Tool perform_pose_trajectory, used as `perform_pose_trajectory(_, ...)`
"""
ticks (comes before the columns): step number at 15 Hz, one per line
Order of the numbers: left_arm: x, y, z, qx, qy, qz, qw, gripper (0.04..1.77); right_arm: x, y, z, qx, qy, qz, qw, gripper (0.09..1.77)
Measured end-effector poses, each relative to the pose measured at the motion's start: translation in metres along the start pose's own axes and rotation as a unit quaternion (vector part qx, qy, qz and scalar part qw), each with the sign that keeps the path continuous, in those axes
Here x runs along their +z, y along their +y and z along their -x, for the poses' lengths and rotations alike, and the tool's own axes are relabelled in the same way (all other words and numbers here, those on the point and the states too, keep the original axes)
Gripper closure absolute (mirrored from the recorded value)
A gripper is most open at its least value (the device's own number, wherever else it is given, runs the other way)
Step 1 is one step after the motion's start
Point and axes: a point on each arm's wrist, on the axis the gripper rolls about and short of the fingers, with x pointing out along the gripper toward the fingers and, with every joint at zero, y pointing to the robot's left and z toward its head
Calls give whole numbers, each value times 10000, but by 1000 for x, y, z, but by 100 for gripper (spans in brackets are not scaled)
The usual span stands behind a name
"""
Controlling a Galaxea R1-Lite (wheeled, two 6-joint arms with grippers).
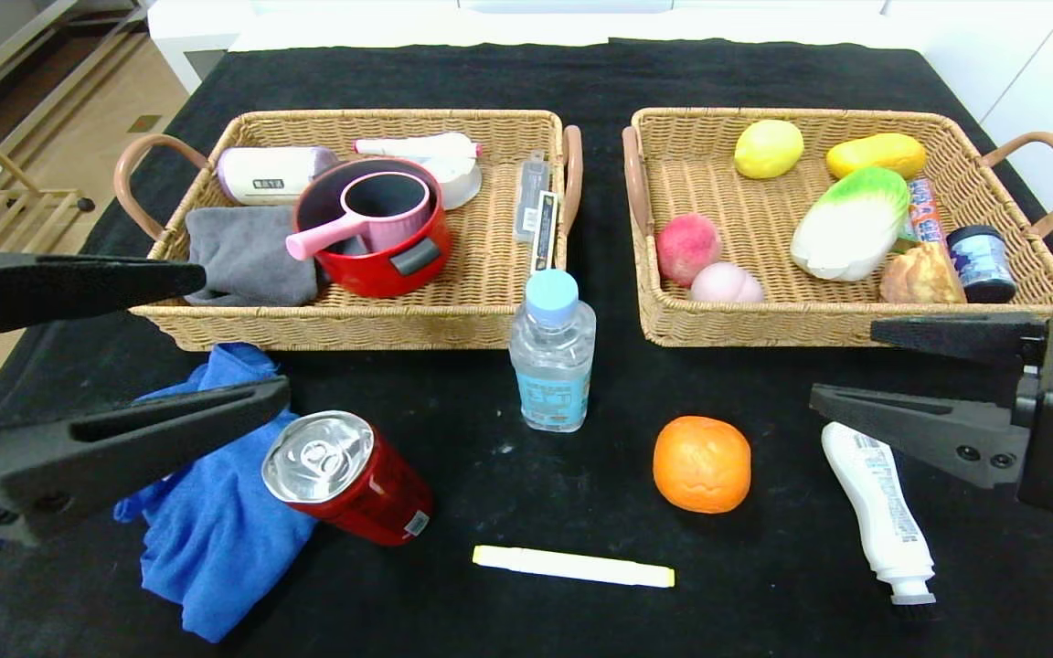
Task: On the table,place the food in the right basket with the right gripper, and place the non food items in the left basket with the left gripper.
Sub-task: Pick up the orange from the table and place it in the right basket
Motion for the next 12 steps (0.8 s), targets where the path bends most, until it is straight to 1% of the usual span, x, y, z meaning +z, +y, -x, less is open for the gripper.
perform_pose_trajectory(3,4,-2,-11,261,-113,185,9994,9,0,1,-3,-6,32,6,10000,15)
perform_pose_trajectory(6,2,-4,-18,215,-39,208,9995,9,2,5,-9,-158,73,41,9998,15)
perform_pose_trajectory(9,3,-5,-20,191,-44,213,9996,9,5,12,-19,-288,179,91,9994,15)
perform_pose_trajectory(10,3,-5,-20,182,-50,212,9996,9,4,15,-23,-354,308,97,9989,15)
perform_pose_trajectory(12,4,-5,-20,178,-54,208,9996,9,1,22,-29,-415,736,109,9964,15)
